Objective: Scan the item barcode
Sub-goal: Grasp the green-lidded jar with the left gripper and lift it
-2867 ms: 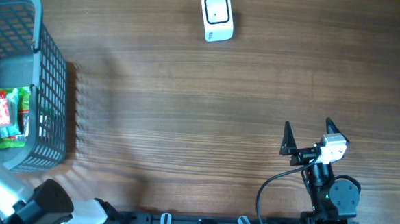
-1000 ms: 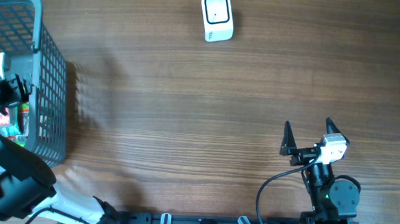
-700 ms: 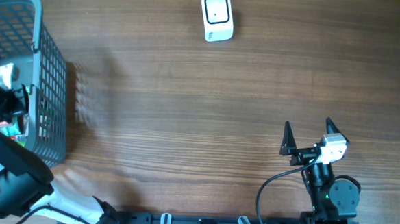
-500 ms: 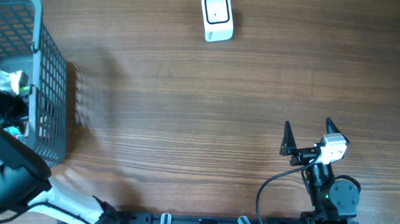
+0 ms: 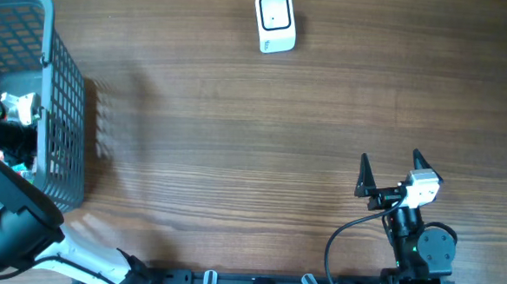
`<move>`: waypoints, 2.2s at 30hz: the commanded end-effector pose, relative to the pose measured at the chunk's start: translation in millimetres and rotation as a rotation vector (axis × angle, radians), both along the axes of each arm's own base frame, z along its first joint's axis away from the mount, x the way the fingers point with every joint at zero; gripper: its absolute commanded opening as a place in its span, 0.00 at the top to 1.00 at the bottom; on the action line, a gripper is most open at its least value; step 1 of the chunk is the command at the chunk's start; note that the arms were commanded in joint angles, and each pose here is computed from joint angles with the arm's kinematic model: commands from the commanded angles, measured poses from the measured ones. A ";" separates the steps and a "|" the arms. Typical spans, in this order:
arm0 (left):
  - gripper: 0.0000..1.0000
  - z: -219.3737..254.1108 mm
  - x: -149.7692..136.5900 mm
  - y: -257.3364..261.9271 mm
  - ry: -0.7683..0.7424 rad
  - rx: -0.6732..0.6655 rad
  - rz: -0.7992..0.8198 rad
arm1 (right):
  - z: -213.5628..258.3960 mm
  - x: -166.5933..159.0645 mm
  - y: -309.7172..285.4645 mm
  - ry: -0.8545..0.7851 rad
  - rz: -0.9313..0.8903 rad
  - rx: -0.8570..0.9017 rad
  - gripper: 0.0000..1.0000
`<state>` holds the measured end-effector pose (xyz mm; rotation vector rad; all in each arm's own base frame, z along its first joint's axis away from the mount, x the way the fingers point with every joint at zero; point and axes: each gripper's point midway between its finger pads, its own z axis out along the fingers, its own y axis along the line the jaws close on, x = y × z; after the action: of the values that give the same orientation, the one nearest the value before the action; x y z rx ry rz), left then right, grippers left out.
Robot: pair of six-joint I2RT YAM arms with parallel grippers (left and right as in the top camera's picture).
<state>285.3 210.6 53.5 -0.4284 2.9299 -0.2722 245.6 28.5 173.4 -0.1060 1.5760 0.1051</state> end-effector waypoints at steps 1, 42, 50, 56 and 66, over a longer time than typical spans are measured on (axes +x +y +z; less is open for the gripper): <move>0.14 -5.4 2.3 -6.6 -0.011 -0.027 -0.023 | 2.1 -0.1 -3.1 -0.009 -0.016 0.011 0.00; 0.32 -18.8 -24.3 12.1 0.137 0.092 0.043 | 2.1 -0.1 -3.1 -0.009 -0.016 0.011 0.00; 0.38 28.5 -0.5 34.0 0.032 0.179 0.099 | 2.1 -0.1 -3.1 -0.009 -0.016 0.011 0.00; 0.40 91.4 19.0 52.1 -0.107 0.295 0.117 | 2.1 -0.1 -3.1 -0.009 -0.016 0.011 0.00; 0.38 286.0 47.6 56.7 -0.598 0.504 0.234 | 2.1 -0.1 -3.1 -0.009 -0.016 0.011 0.00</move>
<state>329.1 283.0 252.8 -0.5140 2.4730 0.3168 245.6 28.1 173.4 -0.1043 1.5761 0.1033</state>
